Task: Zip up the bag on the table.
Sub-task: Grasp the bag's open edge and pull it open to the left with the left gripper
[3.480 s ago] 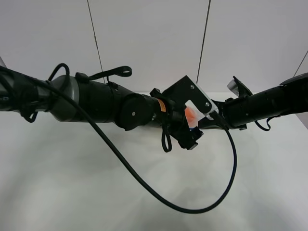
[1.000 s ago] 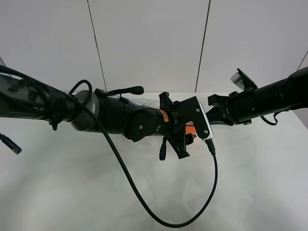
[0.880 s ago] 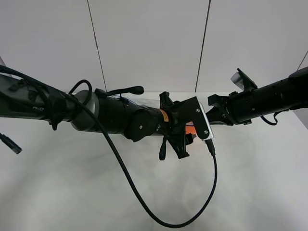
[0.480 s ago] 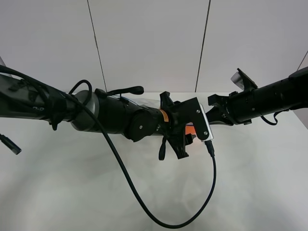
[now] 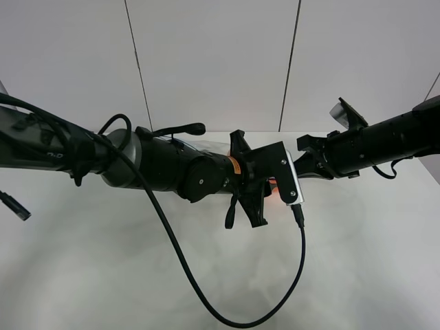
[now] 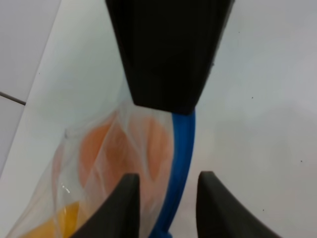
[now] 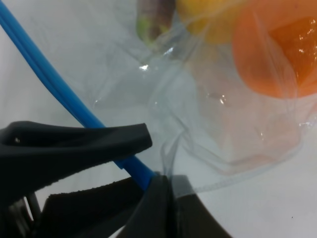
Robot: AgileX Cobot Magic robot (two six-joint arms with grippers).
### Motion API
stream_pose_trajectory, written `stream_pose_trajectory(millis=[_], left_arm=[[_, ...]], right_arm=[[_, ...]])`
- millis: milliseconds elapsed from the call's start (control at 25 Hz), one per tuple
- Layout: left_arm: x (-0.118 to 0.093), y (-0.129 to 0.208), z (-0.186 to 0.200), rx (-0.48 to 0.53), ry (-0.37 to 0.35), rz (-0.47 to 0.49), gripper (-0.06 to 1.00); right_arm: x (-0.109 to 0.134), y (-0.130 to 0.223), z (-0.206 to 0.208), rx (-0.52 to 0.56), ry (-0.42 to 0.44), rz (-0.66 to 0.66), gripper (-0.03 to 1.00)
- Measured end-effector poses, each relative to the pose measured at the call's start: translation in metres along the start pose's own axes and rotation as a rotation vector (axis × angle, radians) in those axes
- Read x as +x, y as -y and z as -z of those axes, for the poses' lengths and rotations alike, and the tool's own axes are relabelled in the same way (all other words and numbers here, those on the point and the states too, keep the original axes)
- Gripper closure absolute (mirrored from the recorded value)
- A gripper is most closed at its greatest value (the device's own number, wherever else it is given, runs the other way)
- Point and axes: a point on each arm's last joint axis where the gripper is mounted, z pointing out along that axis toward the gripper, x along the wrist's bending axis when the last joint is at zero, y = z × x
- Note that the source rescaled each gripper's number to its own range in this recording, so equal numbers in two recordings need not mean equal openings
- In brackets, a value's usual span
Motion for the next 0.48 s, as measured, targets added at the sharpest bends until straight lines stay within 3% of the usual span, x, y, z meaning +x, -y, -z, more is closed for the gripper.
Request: stream_pose_trajectory(millis=[240,480], left_arm=[[0.0,0.0,0.0,0.0,0.0,-0.014,0.9],[-0.0001,0.0001,0.0,0.001,0.001,-0.032,0.94]], right_arm=[[-0.0003,-0.0001,0.0,-0.001,0.003,0.001,0.97],[-0.0006,-0.0002,0.0,-0.003,0.006,0.002,0.97]])
